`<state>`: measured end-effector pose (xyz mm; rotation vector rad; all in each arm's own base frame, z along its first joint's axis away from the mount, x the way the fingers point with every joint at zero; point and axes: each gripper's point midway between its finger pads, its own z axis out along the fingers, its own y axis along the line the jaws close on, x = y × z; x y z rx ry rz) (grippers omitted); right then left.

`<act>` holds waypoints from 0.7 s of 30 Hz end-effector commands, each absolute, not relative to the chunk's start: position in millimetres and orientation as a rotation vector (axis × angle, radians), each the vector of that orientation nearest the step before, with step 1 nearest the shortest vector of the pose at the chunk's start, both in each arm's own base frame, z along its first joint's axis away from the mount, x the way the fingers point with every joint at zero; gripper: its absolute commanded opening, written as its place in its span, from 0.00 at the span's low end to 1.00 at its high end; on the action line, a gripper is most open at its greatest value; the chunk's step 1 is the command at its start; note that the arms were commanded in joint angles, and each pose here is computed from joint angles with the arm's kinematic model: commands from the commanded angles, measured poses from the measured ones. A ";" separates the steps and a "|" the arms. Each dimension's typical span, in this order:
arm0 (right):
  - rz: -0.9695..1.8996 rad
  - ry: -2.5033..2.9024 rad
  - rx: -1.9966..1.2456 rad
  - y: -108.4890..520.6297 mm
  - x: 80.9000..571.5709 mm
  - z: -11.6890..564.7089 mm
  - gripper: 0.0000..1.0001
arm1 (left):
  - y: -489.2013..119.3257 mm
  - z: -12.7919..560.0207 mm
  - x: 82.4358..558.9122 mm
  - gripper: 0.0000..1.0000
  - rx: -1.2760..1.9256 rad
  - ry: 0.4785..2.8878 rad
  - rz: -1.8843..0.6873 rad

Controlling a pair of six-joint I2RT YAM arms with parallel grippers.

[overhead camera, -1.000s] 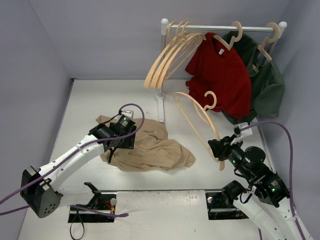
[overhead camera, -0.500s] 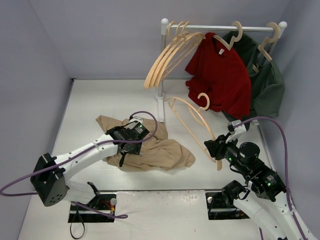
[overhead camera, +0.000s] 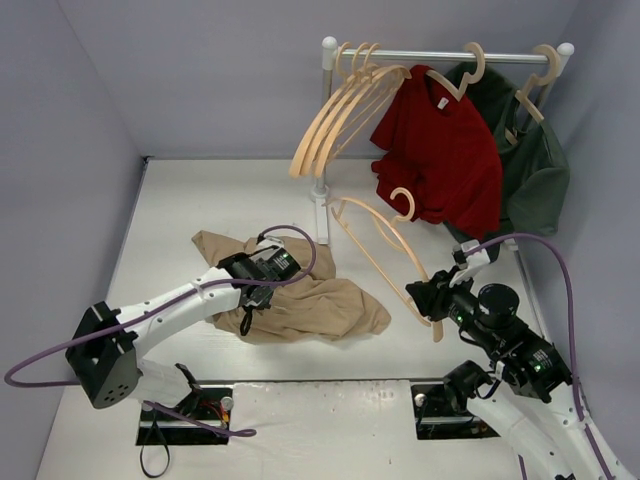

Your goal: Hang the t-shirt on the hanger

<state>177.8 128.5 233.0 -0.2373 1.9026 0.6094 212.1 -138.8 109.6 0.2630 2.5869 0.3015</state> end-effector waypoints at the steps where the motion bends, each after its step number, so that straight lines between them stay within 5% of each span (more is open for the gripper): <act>1: 0.661 1.836 -0.283 142.7 185.2 250.0 0.00 | -133.9 125.1 221.4 0.04 0.234 2.531 0.360; 13: 0.827 1.761 -0.511 178.1 171.9 265.5 0.00 | -116.7 180.4 275.6 0.00 0.323 2.366 0.501; 21: 0.909 1.671 -0.653 194.1 160.1 279.3 0.00 | -105.0 210.4 312.7 0.00 0.265 2.281 0.273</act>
